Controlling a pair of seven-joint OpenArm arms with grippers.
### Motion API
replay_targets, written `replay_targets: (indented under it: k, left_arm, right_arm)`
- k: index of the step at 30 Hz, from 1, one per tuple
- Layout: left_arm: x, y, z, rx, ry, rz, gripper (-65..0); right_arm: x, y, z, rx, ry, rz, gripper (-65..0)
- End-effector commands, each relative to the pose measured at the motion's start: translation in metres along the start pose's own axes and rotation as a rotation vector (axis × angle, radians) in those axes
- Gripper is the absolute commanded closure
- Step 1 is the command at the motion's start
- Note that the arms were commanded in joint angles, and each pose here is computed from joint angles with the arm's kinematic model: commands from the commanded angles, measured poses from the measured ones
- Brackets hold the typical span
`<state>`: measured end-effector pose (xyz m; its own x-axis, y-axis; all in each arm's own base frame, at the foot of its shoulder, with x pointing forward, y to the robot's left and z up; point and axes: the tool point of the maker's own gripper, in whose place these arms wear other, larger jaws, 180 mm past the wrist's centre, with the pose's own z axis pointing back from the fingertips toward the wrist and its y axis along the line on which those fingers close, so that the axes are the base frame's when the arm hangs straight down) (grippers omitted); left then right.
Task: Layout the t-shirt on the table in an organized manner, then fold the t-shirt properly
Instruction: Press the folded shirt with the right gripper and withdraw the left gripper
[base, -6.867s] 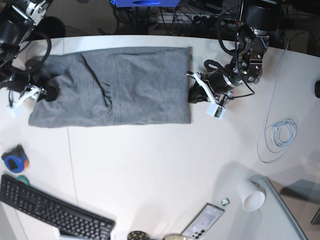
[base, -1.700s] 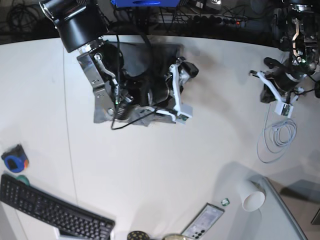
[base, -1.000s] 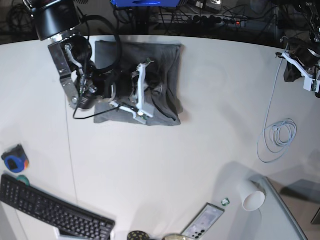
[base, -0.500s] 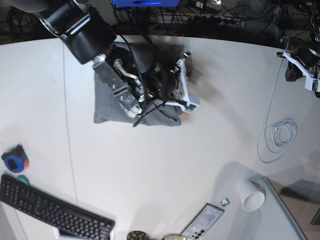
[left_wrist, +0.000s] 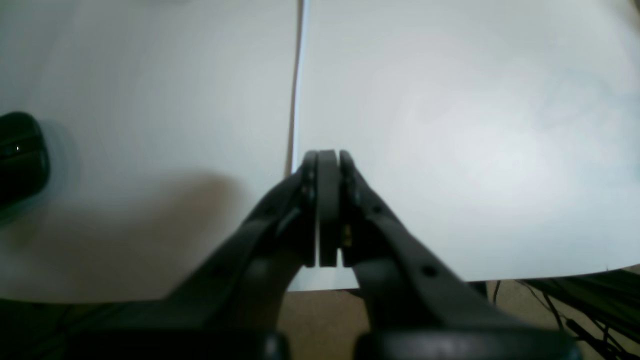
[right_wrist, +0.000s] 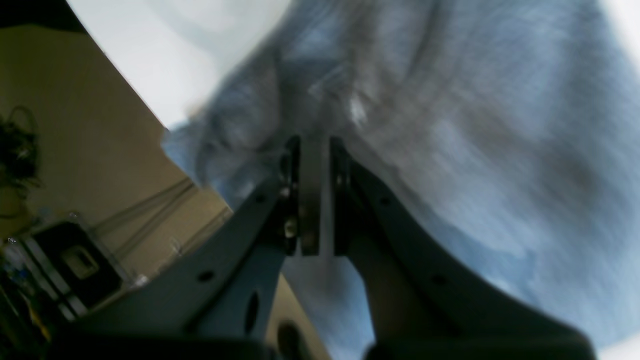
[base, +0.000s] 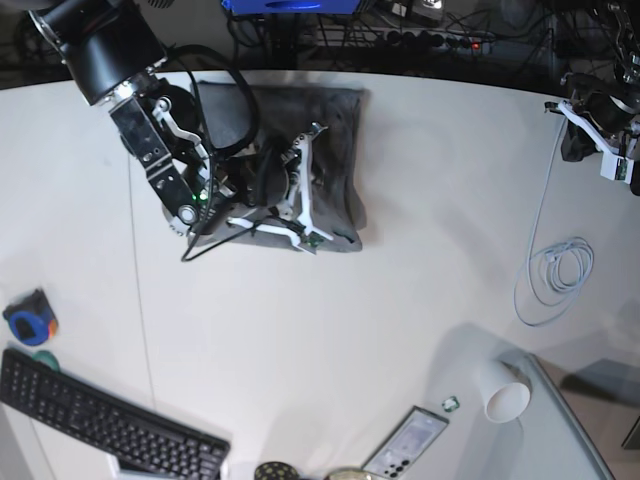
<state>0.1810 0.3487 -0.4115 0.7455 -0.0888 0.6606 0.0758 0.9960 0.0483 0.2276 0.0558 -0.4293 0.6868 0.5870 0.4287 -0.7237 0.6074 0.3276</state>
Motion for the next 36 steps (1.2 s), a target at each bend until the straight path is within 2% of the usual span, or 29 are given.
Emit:
replay_targets:
  k: [1,4,8,15,18,21,24,26,28,31,36]
  left_arm:
    - [0.015,0.007,0.005,0.014,-0.042,-0.021,0.0]
    - [0.019,0.005,0.003,0.009,-0.049,-0.022,0.0]
    - [0.019,0.007,0.001,0.011,-0.051,-0.015,0.0]
    - [0.020,0.005,0.001,0.008,-0.052,-0.016,0.0]
    - [0.020,0.005,0.001,0.008,-0.052,-0.016,0.0]
    - [0.020,0.005,0.001,0.008,-0.052,-0.017,0.0]
    - [0.016,0.005,0.001,0.007,-0.044,-0.014,0.0]
    - [0.015,0.002,0.000,0.005,-0.048,-0.002,0.0]
    - [0.016,0.003,0.001,0.009,-0.051,0.001,0.0]
    - [0.016,0.001,0.000,0.003,-0.051,0.000,0.0]
    - [0.017,0.000,-0.001,0.002,-0.055,0.002,0.0]
  right_arm:
    - [0.022,-0.007,0.004,-0.007,-0.060,0.010,-2.7]
    - [0.016,-0.014,-0.008,-0.003,-0.043,-0.026,-2.7]
    - [0.021,-0.005,-0.023,0.032,-0.038,-0.055,-2.7]
    - [0.017,0.042,-0.059,0.108,0.038,0.051,-2.7]
    - [0.017,0.052,-0.062,0.121,0.053,0.080,-2.7]
    - [0.026,0.047,-0.058,0.089,0.046,0.073,-2.7]
    - [0.047,0.044,-0.027,0.041,0.001,0.111,-2.7]
    - [0.064,0.033,0.000,-0.007,-0.062,0.077,-2.7]
    - [0.073,0.017,0.011,-0.035,-0.095,0.022,-2.7]
    - [0.074,-0.005,0.008,-0.063,-0.095,-0.026,-2.7]
    - [0.056,-0.023,-0.021,-0.069,-0.070,-0.107,-2.7]
